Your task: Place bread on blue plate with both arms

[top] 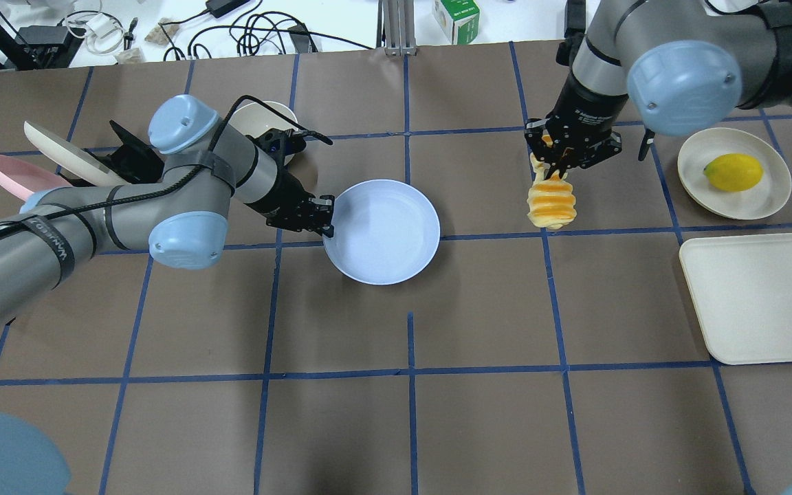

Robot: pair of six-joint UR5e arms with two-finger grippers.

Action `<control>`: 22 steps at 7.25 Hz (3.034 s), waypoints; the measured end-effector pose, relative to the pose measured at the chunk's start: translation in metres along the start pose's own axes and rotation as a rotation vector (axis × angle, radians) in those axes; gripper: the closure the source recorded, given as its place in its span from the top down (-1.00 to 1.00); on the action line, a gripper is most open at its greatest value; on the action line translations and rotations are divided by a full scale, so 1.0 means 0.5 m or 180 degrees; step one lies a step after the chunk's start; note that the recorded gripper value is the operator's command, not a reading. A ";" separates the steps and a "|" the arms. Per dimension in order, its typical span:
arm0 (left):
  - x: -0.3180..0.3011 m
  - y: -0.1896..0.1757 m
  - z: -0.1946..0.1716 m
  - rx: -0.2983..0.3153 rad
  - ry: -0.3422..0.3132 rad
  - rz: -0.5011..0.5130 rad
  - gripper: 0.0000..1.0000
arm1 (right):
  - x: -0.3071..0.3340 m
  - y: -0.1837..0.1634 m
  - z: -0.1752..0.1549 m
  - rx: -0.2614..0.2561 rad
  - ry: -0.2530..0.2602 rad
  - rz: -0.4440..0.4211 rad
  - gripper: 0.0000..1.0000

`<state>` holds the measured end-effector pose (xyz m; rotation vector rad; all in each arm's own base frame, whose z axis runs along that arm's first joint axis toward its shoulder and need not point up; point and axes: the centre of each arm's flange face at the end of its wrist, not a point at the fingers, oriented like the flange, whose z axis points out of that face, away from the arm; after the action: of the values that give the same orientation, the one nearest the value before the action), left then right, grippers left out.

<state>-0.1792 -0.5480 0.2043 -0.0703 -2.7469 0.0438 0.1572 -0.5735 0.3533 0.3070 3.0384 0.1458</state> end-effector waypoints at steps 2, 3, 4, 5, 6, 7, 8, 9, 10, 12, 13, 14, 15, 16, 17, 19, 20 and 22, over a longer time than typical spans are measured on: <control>-0.006 -0.015 0.067 0.0058 0.0013 0.0030 0.35 | -0.113 0.033 0.036 0.0065 -0.0033 0.0000 -1.00; 0.004 -0.017 0.076 0.0101 0.0005 0.0075 0.99 | -0.168 0.047 0.067 0.0077 -0.0076 -0.0027 -1.00; 0.010 -0.026 0.058 0.0247 -0.0015 0.0137 1.00 | -0.219 0.063 0.096 0.0093 -0.0099 -0.0079 -1.00; 0.000 -0.040 0.018 0.0453 -0.0065 0.0173 1.00 | -0.258 0.077 0.125 0.0091 -0.0104 -0.0122 -1.00; -0.018 -0.057 -0.038 0.0631 -0.0127 0.0160 1.00 | -0.286 0.084 0.159 0.0062 -0.0092 -0.0148 -1.00; -0.024 -0.069 -0.096 0.0692 -0.0195 0.0126 1.00 | -0.315 0.084 0.196 0.0089 -0.0106 -0.0183 -1.00; -0.020 -0.072 -0.163 0.0610 -0.0372 0.0058 1.00 | -0.343 0.077 0.232 0.0152 -0.0141 -0.0212 -1.00; -0.009 -0.065 -0.245 0.0428 -0.0658 -0.0028 1.00 | -0.363 0.068 0.256 0.0182 -0.0160 -0.0210 -0.21; 0.017 -0.043 -0.333 0.0195 -0.0883 -0.0105 1.00 | -0.379 0.065 0.275 0.0178 -0.0157 -0.0216 0.65; 0.085 0.021 -0.483 -0.0136 -0.1004 -0.0238 1.00 | -0.400 0.075 0.310 0.0115 -0.0124 -0.0198 1.00; 0.117 0.056 -0.535 -0.0190 -0.1010 -0.0318 1.00 | -0.405 0.081 0.316 0.0093 -0.0112 -0.0194 1.00; 0.141 0.082 -0.562 -0.0178 -0.1023 -0.0360 1.00 | -0.405 0.083 0.311 0.0092 -0.0105 -0.0192 1.00; 0.151 0.098 -0.569 -0.0182 -0.1037 -0.0373 1.00 | -0.397 0.082 0.280 0.0104 -0.0093 -0.0194 1.00; 0.151 0.107 -0.561 -0.0213 -0.1042 -0.0385 1.00 | -0.362 0.076 0.215 0.0120 -0.0035 -0.0234 1.00; 0.151 0.117 -0.556 -0.0224 -0.1046 -0.0382 1.00 | -0.294 0.061 0.133 0.0145 0.0052 -0.0288 1.00; 0.139 0.114 -0.571 -0.0045 -0.1302 -0.0312 1.00 | -0.119 0.053 -0.031 0.0095 0.0144 -0.0296 1.00; 0.129 0.104 -0.579 0.0097 -0.1496 -0.0288 1.00 | -0.044 0.080 -0.109 0.0057 0.0157 -0.0248 1.00; 0.127 0.095 -0.580 0.0181 -0.1497 -0.0279 1.00 | 0.025 0.161 -0.213 0.0010 0.0193 -0.0158 1.00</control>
<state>-0.1244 -0.4909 0.4945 0.0879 -3.2119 0.1293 0.1507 -0.5017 0.4661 0.2314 3.1033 0.1499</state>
